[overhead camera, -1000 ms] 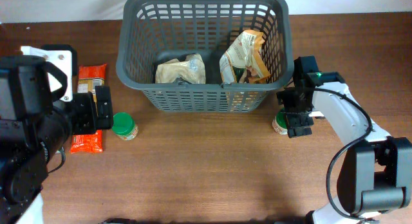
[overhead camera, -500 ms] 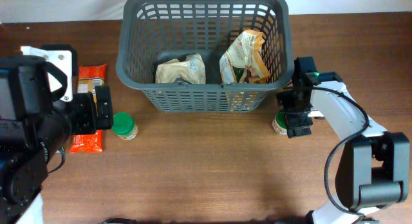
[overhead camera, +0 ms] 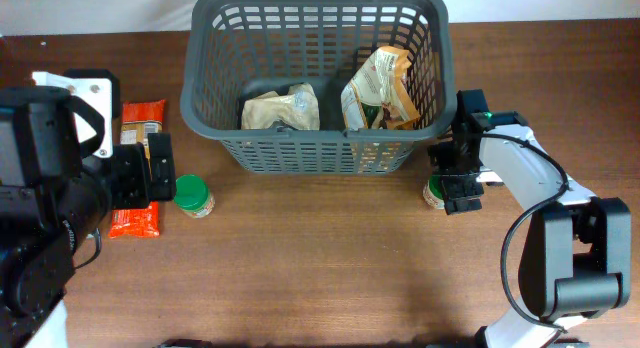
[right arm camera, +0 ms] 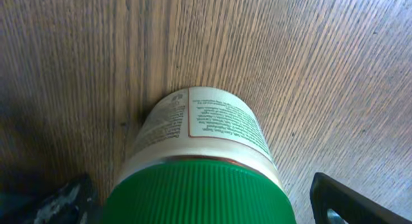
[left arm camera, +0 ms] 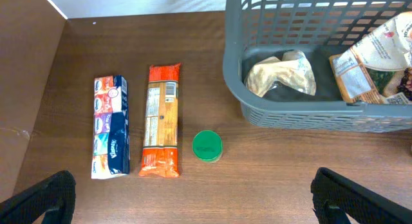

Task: Pack container
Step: 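Lower the right gripper around the jar and close on it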

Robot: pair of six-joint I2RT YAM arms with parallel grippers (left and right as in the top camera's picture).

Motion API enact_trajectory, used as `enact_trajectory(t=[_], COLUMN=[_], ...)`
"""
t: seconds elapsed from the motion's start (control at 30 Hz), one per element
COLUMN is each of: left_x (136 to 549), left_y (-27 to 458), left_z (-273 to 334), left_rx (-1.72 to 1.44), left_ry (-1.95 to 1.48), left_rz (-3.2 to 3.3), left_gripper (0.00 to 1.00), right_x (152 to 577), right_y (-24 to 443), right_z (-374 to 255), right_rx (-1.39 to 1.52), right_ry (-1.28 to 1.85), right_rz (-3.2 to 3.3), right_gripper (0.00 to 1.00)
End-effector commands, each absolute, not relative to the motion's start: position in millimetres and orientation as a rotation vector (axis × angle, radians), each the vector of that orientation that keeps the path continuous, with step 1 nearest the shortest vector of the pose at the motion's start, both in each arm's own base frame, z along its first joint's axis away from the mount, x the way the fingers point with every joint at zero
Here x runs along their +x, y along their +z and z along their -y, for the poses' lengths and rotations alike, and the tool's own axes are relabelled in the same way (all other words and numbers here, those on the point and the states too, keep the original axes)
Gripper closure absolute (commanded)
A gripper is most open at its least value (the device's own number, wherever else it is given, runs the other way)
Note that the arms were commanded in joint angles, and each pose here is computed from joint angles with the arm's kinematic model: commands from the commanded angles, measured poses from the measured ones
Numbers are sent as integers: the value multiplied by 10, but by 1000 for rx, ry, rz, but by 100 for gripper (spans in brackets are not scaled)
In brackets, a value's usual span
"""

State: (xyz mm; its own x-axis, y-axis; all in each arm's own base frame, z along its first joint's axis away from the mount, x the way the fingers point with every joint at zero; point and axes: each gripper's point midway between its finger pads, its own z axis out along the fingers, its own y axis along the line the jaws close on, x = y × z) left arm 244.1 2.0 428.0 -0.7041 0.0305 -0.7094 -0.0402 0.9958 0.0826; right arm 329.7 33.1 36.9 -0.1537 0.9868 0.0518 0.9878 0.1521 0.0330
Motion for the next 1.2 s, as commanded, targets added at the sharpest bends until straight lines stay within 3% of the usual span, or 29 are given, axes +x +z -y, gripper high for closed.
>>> enact_trajectory(t=[0.0, 1.17], left_x=[2444, 2372], left_y=[4271, 4321], left_z=[1, -6], left_rx=[19, 17], left_ry=[115, 111], left_rz=[-2353, -2330], left_gripper=[1, 1], right_x=[3272, 3182], right_y=[308, 60], right_z=[-299, -281], right_rx=[-2045, -2012], right_ry=[-40, 55], right_rz=[2372, 2333], right_gripper=[1, 1])
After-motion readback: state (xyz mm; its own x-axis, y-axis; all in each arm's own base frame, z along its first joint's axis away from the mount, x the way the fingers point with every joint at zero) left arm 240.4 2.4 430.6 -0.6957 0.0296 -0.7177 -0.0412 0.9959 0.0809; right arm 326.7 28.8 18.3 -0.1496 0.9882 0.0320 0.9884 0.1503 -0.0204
